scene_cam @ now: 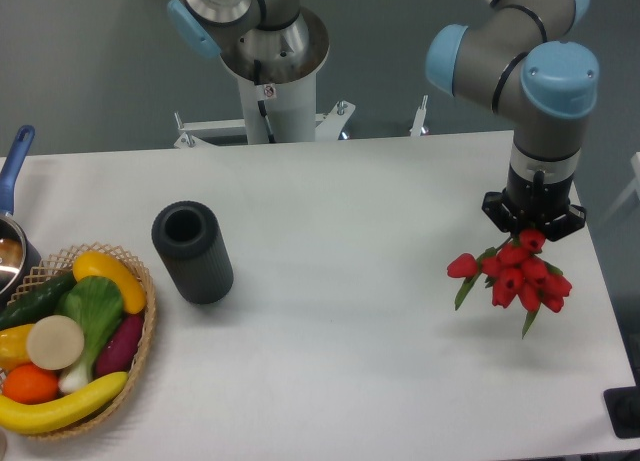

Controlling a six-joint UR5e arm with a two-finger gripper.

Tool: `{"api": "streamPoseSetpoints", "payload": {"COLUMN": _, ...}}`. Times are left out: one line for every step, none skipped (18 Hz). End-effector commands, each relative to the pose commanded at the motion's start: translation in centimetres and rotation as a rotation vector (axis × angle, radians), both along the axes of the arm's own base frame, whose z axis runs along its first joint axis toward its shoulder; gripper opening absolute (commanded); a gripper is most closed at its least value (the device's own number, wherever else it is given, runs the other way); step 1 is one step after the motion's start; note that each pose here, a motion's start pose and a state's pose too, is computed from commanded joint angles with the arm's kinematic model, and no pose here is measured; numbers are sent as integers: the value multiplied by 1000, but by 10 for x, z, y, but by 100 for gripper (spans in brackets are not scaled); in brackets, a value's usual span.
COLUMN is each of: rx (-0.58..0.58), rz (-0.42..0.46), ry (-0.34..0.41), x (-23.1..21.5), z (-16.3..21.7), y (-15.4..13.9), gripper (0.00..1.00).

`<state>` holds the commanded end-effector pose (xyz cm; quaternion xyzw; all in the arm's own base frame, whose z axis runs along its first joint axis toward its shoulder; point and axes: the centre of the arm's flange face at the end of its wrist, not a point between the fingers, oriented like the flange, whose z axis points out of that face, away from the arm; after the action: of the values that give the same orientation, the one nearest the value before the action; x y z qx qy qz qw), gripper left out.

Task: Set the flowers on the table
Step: 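Move the gripper holding the red tulips down onto the table surface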

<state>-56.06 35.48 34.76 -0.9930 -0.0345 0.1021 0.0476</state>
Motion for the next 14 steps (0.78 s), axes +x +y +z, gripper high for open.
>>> {"api": "streamPoseSetpoints", "payload": {"rx": -2, "rz": -2, "ry": -4, "x": 0, "z": -3, "y": 1, "gripper": 3}}
{"api": "streamPoseSetpoints", "payload": {"rx": -1, "rz": -5, "ry": -5, "x": 3, "z": -4, "y": 5, "gripper": 3}}
{"api": "streamPoseSetpoints", "payload": {"rx": 0, "rz": -7, "ry": -8, "x": 5, "z": -5, "y": 9, "gripper": 3}}
{"api": "streamPoseSetpoints", "payload": {"rx": 2, "rz": -3, "ry": -12, "x": 6, "z": -8, "y": 10, "gripper": 3}}
{"api": "streamPoseSetpoints", "payload": {"rx": 3, "rz": 3, "ry": -20, "x": 10, "z": -12, "y": 17, "gripper": 3}}
{"api": "streamPoseSetpoints", "payload": {"rx": 0, "rz": -2, "ry": -22, "x": 12, "z": -14, "y": 21, "gripper": 3}}
{"api": "streamPoseSetpoints", "payload": {"rx": -5, "rz": -4, "ry": -31, "x": 12, "z": -19, "y": 22, "gripper": 4}}
{"api": "streamPoseSetpoints", "payload": {"rx": -7, "rz": -8, "ry": -37, "x": 14, "z": -22, "y": 24, "gripper": 3}}
{"api": "streamPoseSetpoints", "payload": {"rx": -10, "rz": -24, "ry": -44, "x": 20, "z": -27, "y": 34, "gripper": 3}}
{"api": "streamPoseSetpoints", "payload": {"rx": -13, "rz": -36, "ry": -50, "x": 25, "z": -31, "y": 40, "gripper": 4}}
{"api": "streamPoseSetpoints", "payload": {"rx": -14, "rz": -42, "ry": -56, "x": 29, "z": -35, "y": 44, "gripper": 7}}
{"api": "streamPoseSetpoints", "payload": {"rx": -16, "rz": -47, "ry": -68, "x": 31, "z": -40, "y": 47, "gripper": 15}}
{"api": "streamPoseSetpoints", "payload": {"rx": -20, "rz": -64, "ry": -79, "x": 39, "z": -47, "y": 55, "gripper": 20}}
{"api": "streamPoseSetpoints", "payload": {"rx": -21, "rz": -74, "ry": -87, "x": 44, "z": -51, "y": 60, "gripper": 28}}
